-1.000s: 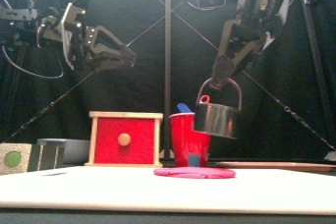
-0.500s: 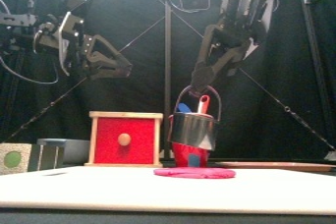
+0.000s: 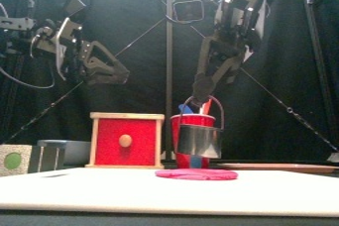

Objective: Get the cutter from the drawer then cut the dough then place the extra dough in the bowl
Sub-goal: Cut the dough

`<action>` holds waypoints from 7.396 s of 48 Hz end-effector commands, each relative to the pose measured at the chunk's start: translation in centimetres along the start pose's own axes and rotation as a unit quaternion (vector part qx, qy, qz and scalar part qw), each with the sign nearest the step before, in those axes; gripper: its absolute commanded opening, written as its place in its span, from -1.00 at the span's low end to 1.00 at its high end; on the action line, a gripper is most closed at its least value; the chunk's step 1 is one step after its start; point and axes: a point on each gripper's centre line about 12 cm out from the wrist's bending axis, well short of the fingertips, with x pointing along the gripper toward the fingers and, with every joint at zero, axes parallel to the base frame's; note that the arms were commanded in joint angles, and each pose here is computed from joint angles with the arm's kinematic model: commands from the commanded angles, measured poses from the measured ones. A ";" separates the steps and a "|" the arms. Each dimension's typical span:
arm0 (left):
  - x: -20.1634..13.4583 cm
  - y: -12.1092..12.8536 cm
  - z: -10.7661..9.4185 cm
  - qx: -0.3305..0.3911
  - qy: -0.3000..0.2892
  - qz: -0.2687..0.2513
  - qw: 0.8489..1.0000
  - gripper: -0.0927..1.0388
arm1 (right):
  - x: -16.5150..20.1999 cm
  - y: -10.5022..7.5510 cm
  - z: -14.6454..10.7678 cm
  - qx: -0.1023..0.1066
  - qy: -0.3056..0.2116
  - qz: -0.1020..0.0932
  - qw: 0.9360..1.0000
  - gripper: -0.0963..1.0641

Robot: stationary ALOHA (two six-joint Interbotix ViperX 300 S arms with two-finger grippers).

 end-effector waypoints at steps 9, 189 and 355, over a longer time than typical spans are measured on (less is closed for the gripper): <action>0.3 -0.2 0.0 -0.002 0.000 0.002 1.000 0.39 | -0.2 0.4 1.8 -0.014 0.004 0.021 1.000 0.10; 1.5 -0.4 1.0 -0.022 -0.004 0.017 1.000 0.38 | -4.8 -0.9 0.1 -0.112 -0.182 0.107 0.971 0.80; 7.0 -11.3 -9.9 0.128 0.143 -0.152 0.970 0.23 | 3.7 -0.2 -8.5 -0.022 -0.266 0.059 0.962 0.35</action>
